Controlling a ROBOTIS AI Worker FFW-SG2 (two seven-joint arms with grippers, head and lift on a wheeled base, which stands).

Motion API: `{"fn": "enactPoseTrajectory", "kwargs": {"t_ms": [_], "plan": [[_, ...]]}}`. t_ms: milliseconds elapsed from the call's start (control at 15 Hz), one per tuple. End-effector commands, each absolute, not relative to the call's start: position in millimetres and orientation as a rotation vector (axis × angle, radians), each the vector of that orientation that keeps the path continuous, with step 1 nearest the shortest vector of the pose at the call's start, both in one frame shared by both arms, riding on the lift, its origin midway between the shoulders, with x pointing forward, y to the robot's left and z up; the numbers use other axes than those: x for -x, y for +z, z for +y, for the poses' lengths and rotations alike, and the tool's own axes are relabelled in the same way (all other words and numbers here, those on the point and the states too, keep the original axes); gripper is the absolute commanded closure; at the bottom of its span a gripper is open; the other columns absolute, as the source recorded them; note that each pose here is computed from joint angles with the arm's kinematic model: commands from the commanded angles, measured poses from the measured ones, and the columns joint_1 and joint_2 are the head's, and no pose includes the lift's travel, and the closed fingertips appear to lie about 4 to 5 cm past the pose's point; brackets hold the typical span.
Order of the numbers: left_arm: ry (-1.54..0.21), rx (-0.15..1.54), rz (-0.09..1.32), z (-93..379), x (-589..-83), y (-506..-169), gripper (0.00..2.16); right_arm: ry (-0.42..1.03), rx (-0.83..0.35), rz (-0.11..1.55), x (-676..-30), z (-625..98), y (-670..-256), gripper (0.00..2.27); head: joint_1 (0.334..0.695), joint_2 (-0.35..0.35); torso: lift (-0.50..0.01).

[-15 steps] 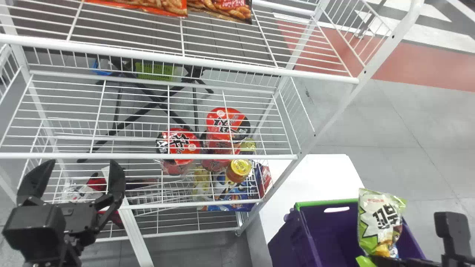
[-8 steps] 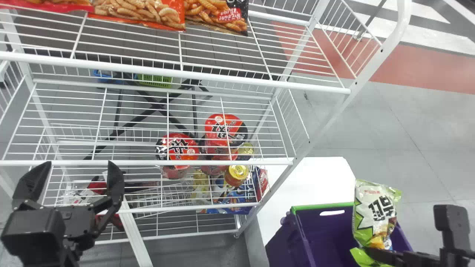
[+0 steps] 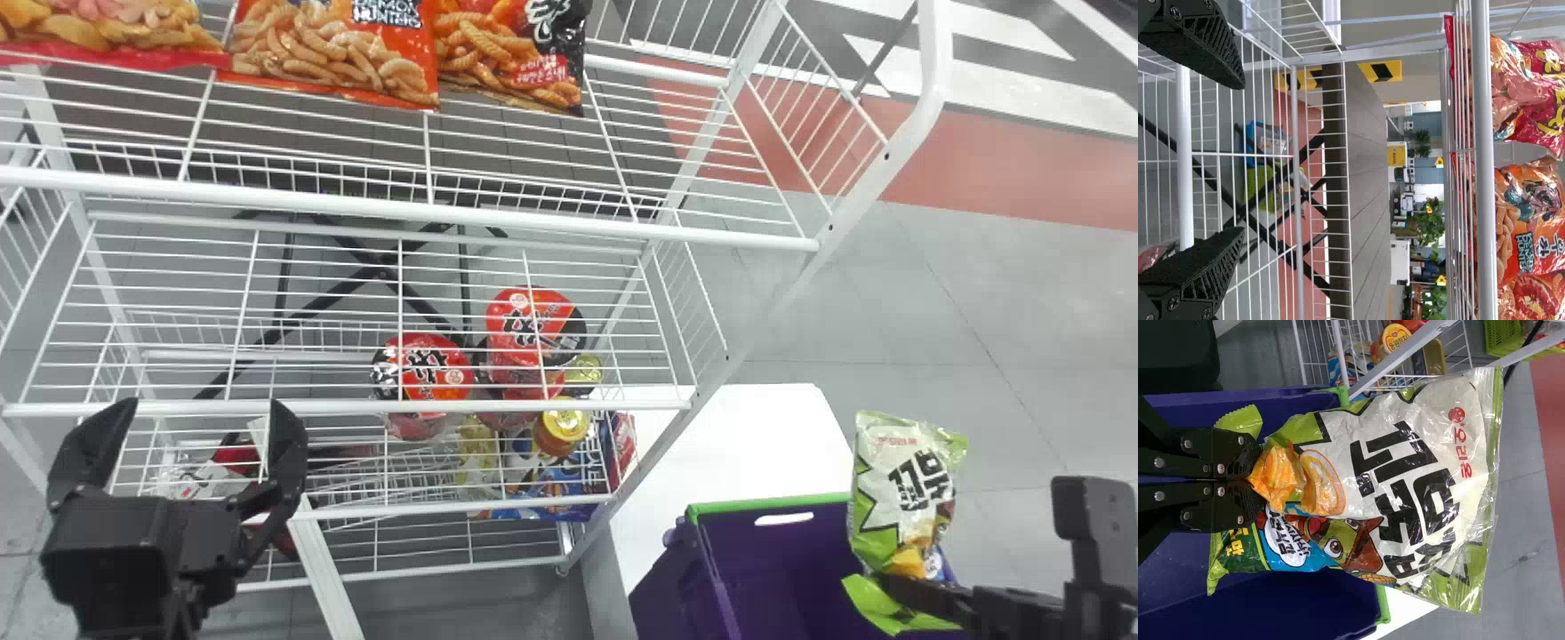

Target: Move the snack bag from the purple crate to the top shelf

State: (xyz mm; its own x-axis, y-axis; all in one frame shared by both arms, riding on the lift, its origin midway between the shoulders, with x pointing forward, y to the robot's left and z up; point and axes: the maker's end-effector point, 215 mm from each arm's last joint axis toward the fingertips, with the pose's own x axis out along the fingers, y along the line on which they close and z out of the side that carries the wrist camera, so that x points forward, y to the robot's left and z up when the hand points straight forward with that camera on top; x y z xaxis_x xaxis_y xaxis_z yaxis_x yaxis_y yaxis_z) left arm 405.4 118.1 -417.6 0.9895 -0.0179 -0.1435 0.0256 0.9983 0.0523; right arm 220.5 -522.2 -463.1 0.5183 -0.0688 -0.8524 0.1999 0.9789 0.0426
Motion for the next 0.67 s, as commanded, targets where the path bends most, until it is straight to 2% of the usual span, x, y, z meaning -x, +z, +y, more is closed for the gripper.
{"fn": "enactPoseTrajectory", "kwargs": {"t_ms": [0,600], "plan": [[-0.013,-0.057,0.141,120.4,-406.2,-416.3,0.03,-0.155,-0.138,0.987,-226.8,-516.7,-451.9,1.86,0.695,-0.350,-0.228],[-0.013,-0.067,0.141,118.8,-408.1,-412.4,0.03,-0.137,-0.152,0.962,-231.4,-508.2,-443.1,1.86,0.695,-0.350,-0.192]]}}
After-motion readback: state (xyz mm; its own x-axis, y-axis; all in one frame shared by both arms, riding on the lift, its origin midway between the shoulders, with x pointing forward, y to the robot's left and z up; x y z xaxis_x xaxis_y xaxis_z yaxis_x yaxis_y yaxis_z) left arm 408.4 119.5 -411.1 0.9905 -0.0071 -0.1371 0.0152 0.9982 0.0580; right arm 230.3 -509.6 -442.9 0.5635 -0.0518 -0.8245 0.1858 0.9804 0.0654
